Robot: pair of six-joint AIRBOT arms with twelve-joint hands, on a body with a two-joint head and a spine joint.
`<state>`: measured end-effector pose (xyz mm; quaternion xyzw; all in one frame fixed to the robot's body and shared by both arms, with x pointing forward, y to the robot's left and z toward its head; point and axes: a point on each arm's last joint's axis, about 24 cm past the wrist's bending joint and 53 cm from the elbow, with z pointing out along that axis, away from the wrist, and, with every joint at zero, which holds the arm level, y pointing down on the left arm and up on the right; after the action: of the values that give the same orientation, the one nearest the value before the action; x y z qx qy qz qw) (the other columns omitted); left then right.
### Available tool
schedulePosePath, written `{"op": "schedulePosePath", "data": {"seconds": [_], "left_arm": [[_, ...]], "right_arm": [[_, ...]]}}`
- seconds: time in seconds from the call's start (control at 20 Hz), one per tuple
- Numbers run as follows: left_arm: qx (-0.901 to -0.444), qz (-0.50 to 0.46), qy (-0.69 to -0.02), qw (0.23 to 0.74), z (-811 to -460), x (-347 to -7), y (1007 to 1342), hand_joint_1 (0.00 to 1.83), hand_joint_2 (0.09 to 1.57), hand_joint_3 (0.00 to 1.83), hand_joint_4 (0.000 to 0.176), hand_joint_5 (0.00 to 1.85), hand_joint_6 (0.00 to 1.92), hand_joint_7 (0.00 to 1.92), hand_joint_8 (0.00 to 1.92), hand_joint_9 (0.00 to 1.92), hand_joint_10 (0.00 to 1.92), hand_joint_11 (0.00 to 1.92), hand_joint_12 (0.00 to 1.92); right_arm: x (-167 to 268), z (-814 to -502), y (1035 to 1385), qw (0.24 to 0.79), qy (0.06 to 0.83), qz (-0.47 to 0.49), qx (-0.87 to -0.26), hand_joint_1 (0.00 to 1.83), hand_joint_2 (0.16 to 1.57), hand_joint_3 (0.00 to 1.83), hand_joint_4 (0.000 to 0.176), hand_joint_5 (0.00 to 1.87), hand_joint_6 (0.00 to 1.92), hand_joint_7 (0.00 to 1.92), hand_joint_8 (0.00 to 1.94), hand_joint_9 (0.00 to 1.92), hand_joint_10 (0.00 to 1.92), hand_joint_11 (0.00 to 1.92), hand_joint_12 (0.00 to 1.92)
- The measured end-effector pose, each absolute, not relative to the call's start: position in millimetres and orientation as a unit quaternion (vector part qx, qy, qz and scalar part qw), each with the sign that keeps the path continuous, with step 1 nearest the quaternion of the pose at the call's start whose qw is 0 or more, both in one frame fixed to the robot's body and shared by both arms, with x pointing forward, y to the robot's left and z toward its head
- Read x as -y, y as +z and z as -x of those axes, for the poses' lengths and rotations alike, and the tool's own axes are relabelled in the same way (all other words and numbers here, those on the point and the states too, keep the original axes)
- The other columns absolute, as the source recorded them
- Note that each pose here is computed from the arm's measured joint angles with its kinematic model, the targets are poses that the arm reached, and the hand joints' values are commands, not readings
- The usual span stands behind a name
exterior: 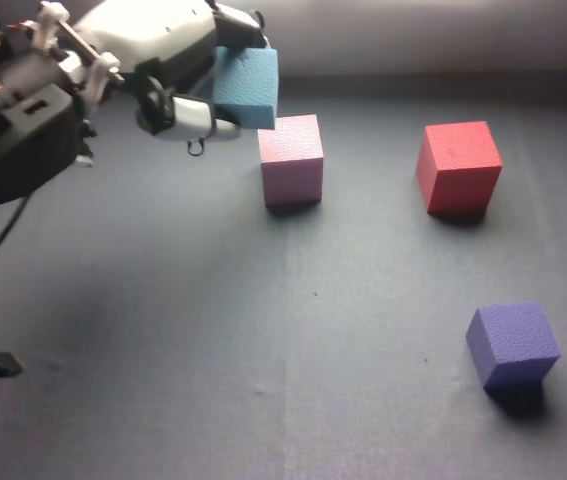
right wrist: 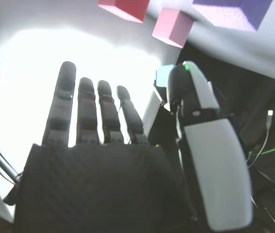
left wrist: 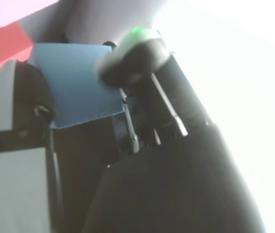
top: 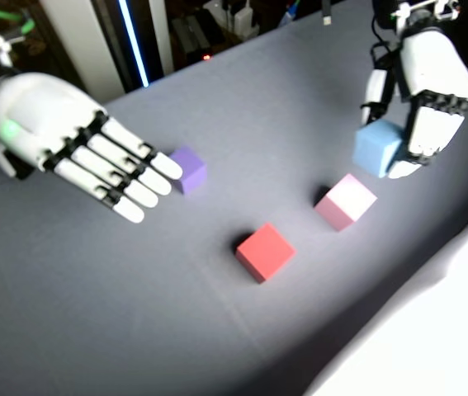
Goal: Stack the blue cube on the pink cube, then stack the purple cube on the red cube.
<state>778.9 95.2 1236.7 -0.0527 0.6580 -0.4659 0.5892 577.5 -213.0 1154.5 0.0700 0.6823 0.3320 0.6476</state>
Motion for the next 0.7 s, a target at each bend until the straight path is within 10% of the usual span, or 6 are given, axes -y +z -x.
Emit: {"op": "schedulePosePath", "data": {"seconds": [0.35, 0.7], "left_arm": [[-0.672, 0.063, -0.462, 0.576, -790.2, -79.8, 1223.1, 1.19, 1.27, 0.00, 0.000, 0.73, 1.13, 0.69, 1.72, 0.63, 1.89, 0.76, 1.92], [-0.685, 0.070, -0.458, 0.562, -794.0, -69.4, 1210.9, 1.16, 1.27, 0.00, 0.000, 0.71, 1.24, 0.72, 1.61, 0.62, 1.61, 0.65, 1.92]], "right_arm": [[214.3, -579.1, 1153.4, 0.647, 0.331, -0.070, -0.683, 0.70, 1.33, 0.00, 0.000, 0.00, 0.00, 0.00, 0.00, 0.00, 0.00, 0.00, 0.16], [213.0, -578.6, 1152.7, 0.646, 0.333, -0.069, -0.684, 0.70, 1.33, 0.00, 0.000, 0.00, 0.00, 0.00, 0.00, 0.00, 0.00, 0.00, 0.13]]}}
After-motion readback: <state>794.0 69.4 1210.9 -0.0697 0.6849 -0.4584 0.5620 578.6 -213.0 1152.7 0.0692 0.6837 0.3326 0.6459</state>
